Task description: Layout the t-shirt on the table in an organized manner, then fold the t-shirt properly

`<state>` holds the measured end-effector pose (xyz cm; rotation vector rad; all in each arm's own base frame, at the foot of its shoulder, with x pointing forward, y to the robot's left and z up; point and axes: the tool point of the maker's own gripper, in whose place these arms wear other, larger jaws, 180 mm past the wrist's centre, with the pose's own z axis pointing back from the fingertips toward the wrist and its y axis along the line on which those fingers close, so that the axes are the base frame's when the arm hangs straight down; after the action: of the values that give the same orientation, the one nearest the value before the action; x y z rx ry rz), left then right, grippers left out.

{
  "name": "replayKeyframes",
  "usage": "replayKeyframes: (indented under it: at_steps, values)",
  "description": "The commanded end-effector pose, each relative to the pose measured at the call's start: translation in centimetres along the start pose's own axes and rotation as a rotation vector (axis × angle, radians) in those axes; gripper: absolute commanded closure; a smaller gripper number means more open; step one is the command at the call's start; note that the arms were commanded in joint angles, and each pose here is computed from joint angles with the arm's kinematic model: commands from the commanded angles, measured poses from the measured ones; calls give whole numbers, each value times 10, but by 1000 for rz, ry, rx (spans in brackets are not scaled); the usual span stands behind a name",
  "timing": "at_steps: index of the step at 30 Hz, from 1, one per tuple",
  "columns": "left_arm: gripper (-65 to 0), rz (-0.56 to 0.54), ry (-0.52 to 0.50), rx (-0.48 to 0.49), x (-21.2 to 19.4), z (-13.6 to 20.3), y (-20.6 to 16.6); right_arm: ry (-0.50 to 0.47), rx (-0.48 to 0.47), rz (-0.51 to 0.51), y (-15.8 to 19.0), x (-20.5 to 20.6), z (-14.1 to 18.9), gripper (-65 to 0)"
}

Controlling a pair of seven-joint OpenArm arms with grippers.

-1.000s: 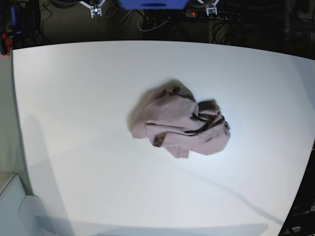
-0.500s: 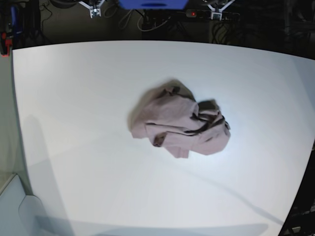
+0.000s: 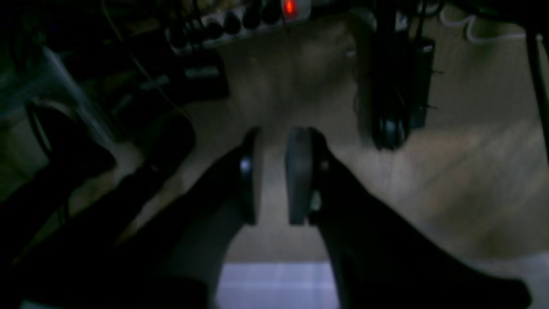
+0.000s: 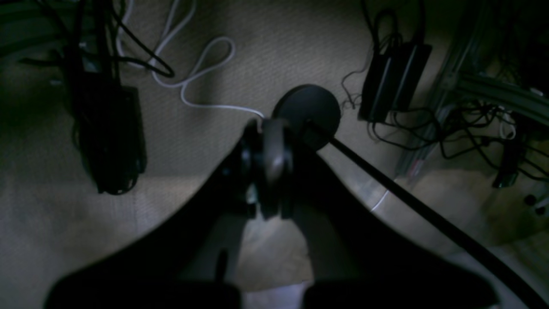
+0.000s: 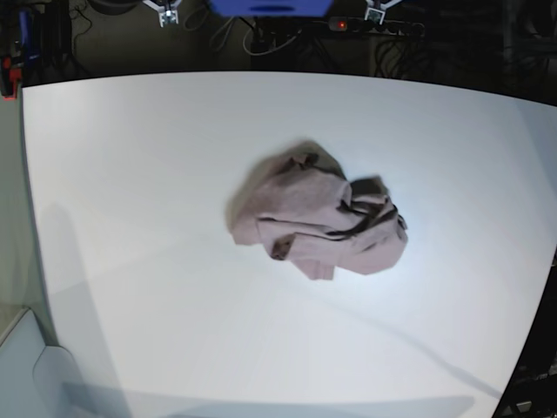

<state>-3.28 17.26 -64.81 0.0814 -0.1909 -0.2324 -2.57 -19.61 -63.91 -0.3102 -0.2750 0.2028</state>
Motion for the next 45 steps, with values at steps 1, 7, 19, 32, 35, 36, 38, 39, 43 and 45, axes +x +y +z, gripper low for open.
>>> replayKeyframes:
  at_steps: [1,7,19,32,35,36,38,39,43,45]
  values:
    - [-104,-3,-11,9,-3,4,2,-5,-20,8,-6,-10,6,0]
    - [-104,-16,-74,31,-3,21,7,-129,-56,11,-24,-5,31,0]
    - [-104,-82,-350,101,44,102,26,-329,-111,43,-68,16,99,0]
    - [-103,140,-437,-115,115,191,32,-644,-221,3,-123,111,198,0]
    - [-103,125,-498,-137,134,211,29,-727,-224,-3,-128,137,219,0]
    - [-103,114,-518,-135,140,218,29,-759,-230,-10,-130,148,227,0]
    - [-103,91,-560,-127,152,229,28,-818,-239,-25,-133,167,241,0]
    - [-103,82,-577,-115,157,233,30,-848,-244,-31,-135,176,248,0]
    - [-103,81,-616,-46,168,239,54,-956,-246,-64,-136,209,269,0]
    - [-103,84,-637,5,174,242,73,-995,-228,-80,-130,222,272,0]
